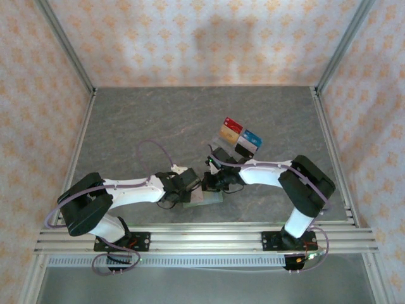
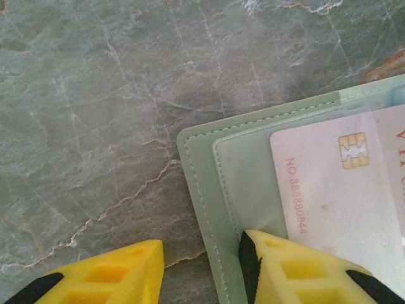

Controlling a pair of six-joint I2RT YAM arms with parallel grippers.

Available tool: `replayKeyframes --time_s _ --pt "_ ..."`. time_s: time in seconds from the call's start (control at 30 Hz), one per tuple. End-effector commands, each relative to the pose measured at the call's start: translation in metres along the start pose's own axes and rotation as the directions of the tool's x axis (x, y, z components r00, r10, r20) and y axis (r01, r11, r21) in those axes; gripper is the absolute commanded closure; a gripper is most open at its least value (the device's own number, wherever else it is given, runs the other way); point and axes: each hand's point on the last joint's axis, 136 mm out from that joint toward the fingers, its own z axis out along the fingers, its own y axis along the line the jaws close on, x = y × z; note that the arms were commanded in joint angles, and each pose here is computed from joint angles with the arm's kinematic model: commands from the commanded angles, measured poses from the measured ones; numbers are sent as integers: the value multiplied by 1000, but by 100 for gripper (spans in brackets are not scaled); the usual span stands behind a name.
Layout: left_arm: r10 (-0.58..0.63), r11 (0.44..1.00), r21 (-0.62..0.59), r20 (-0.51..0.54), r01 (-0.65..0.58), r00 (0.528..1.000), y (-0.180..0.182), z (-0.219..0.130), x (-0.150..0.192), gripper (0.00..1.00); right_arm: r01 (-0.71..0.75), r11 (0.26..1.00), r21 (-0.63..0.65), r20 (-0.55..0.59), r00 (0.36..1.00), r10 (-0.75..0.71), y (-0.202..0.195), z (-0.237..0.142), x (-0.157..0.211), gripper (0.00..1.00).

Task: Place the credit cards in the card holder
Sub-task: Insert the credit card into the card slot.

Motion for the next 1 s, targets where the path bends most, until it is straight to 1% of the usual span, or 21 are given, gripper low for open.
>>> replayKeyframes --time_s 0.0,0.13,0.3,0.47,0.6,0.67,0.7,0.77,0.83,0.9,0.97 --pt "30 995 -92 -107 -40 994 24 13 31 61 20 1000 -13 -12 1000 -20 6 6 1 92" --pt "29 996 -85 -103 -38 994 24 13 31 61 26 1000 -6 -23 999 -27 7 11 4 89" --pt "28 996 -77 -88 -34 996 24 5 27 61 25 999 38 -7 1000 -24 -1 9 3 89" --pt "9 1000 7 -40 -9 999 11 -21 10 59 16 998 67 -13 1000 -15 -7 11 3 89" --pt "-52 995 81 -32 55 998 9 -36 -2 59 8 997 79 -13 1000 -7 -10 12 4 89" --pt "-91 988 122 -40 95 995 9 -39 -6 62 8 997 83 -16 1000 -7 -11 13 4 89" --pt "-104 984 142 -39 109 994 9 -40 -9 66 7 996 86 -17 1000 -6 -11 12 4 89" --pt "-115 980 159 -40 120 993 8 -40 -14 75 7 996 91 -20 1000 -5 -12 12 5 89" --pt "-116 977 176 -54 124 992 4 -37 -16 86 7 996 91 -21 1000 -5 -12 12 5 89" --pt "-115 973 192 -67 126 991 -1 -32 -17 92 7 996 92 -19 1000 -5 -11 11 5 89" --pt "-111 975 186 -72 123 991 -3 -26 -18 95 8 996 93 -17 1000 -7 -11 10 4 89"
